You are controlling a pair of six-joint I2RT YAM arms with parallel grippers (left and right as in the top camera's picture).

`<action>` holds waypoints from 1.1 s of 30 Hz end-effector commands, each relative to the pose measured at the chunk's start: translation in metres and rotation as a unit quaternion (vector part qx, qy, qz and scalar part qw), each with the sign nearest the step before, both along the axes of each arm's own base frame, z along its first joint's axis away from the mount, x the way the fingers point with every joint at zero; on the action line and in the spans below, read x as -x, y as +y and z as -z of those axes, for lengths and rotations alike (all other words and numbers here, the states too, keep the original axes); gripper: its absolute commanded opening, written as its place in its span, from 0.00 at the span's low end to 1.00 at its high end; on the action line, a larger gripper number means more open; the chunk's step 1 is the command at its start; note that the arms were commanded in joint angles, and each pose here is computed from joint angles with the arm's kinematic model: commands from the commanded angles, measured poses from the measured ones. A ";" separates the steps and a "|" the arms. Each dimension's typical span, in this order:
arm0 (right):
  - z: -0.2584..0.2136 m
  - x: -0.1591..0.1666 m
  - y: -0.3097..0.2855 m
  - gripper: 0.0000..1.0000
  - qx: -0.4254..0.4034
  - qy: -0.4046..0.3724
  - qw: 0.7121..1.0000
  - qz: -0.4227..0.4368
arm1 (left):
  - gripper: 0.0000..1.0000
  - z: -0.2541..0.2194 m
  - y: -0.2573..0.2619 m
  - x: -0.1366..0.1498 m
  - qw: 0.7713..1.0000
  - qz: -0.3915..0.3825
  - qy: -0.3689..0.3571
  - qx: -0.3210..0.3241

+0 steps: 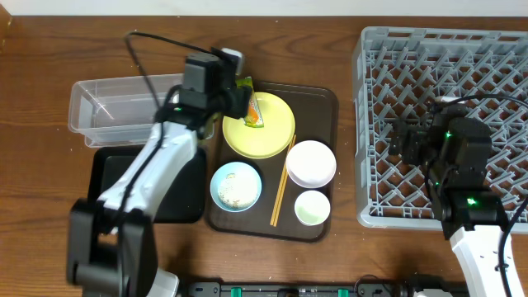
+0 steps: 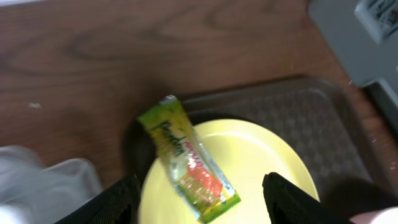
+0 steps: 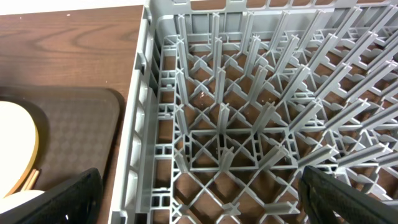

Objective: Sort waste into correct bins and load items into the dishwasher rack

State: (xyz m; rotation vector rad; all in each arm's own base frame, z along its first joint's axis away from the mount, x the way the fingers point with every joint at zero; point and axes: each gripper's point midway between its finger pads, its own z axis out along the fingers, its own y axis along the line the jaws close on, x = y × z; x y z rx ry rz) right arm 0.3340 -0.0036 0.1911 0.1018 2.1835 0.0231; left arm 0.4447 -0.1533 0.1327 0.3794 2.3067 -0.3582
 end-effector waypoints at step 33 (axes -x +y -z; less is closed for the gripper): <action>-0.011 -0.003 0.004 0.99 0.003 -0.012 1.000 -0.010 | 0.08 0.125 -0.003 -0.004 0.991 -0.070 0.108 -0.044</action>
